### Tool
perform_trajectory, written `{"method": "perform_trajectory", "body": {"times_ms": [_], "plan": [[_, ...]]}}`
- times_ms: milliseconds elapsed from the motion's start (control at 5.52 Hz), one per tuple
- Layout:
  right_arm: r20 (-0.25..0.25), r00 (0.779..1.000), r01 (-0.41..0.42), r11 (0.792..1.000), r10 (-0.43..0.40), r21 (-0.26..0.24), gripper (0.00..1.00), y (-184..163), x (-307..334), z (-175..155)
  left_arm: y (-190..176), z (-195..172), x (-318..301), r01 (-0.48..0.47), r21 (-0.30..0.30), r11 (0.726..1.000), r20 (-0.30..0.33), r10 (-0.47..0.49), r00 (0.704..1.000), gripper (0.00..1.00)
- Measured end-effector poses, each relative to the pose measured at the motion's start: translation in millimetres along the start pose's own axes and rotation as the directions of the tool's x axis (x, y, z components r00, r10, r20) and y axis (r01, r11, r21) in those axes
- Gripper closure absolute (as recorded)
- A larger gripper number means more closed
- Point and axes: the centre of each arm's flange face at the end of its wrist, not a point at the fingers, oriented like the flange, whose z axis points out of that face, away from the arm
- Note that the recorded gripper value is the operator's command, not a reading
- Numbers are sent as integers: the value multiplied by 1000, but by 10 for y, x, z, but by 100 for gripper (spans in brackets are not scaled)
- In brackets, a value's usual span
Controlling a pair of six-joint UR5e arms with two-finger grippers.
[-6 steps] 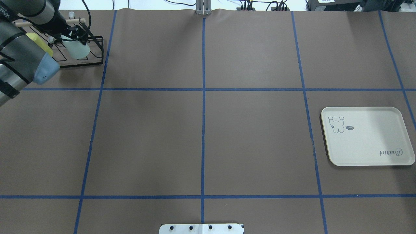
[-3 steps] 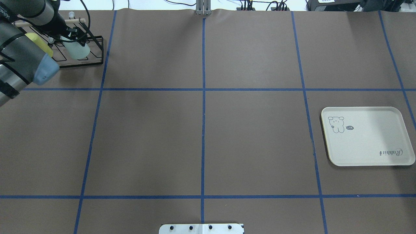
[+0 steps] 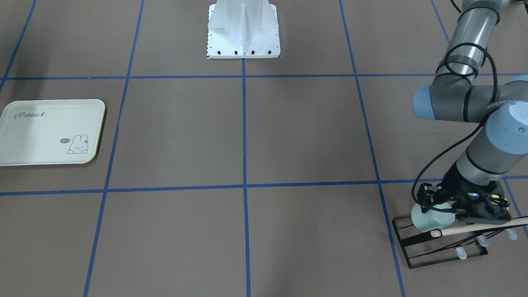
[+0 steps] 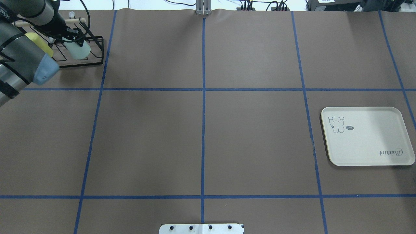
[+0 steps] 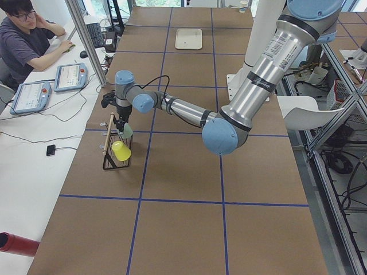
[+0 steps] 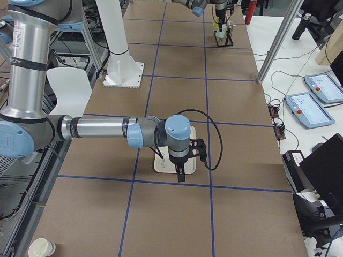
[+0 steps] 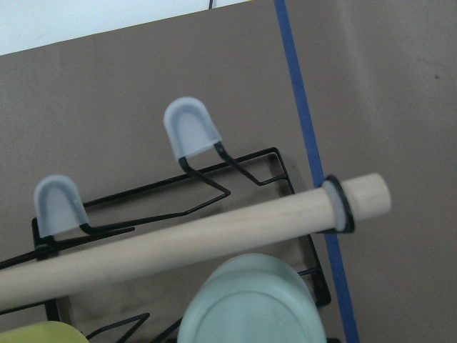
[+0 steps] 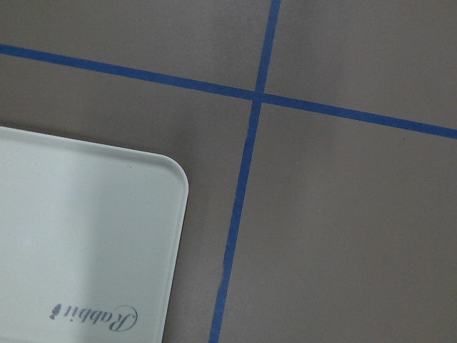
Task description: Left arm grabs green cup and hands to right arm on tray
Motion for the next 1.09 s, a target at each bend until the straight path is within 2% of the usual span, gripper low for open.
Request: {"method": "perform_trajectory", "body": {"times_ms": [362, 543, 725, 1087], "plan": [[0, 1000, 1, 1000, -1, 0, 0, 0, 0, 0, -29, -92, 2, -2, 13, 1000, -9, 2, 1000, 94], [0, 1000, 1, 1000, -1, 0, 0, 0, 0, 0, -56, -203, 17, -5, 29, 1000, -20, 5, 1000, 94], [0, 1000, 1, 1000, -1, 0, 0, 0, 0, 0, -98, -364, -14, 1, 43, 999, -45, 1, 999, 96], [-1, 1000, 1, 1000, -1, 0, 0, 0, 1, 0, -149, -919, -298, 50, 40, 998, -134, -44, 990, 97]]}}
